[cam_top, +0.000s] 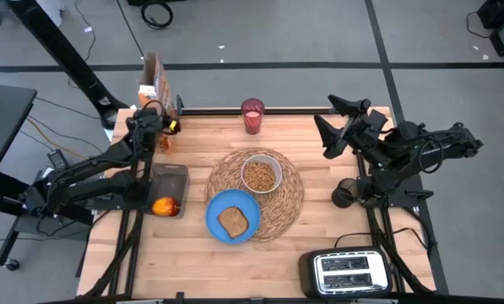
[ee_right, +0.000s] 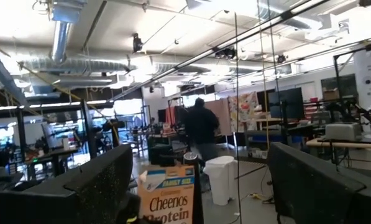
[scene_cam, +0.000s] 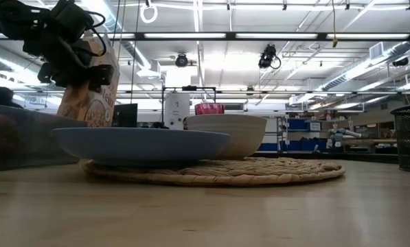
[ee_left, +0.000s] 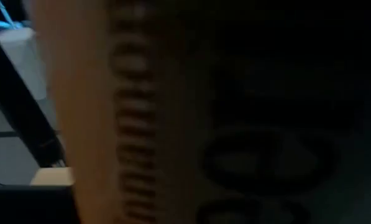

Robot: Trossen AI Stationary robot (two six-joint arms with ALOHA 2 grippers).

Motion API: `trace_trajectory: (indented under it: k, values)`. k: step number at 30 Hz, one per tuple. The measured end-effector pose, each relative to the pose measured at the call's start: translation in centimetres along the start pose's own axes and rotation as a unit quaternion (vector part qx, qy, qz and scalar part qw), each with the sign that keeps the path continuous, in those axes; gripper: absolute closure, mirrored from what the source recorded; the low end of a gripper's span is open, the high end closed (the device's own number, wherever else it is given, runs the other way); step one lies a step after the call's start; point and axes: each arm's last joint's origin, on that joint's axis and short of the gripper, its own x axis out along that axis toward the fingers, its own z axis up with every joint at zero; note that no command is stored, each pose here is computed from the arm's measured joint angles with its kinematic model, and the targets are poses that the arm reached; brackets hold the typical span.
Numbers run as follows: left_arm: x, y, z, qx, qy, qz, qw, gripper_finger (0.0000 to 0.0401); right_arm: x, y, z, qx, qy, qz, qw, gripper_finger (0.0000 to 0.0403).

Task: Arrange a breakfast setting
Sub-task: Pour the cereal from the cereal box into the bowl

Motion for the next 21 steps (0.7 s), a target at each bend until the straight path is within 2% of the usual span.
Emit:
trace_trajectory:
  k: [8, 13, 21]
  values:
    - [-1.1, 0.3, 3.2, 0.031, 0.068, -0.012, 0.997, 0.0098, -0.2, 0.4, -0.3, 0.005, 0.014, 0.015, 1.000, 0.0025]
    - [-2.7, 1.1, 5.3, 0.031, 0.143, -0.024, 0.989, 0.0092, -0.3, 0.6, -0.3, 0.007, 0.017, 0.018, 1.000, 0.0025]
    - [-5.6, 2.9, 8.3, -0.004, 0.246, -0.042, 0.968, 0.0092, -0.6, 0.8, -0.3, 0.010, 0.021, 0.021, 1.000, 0.0025]
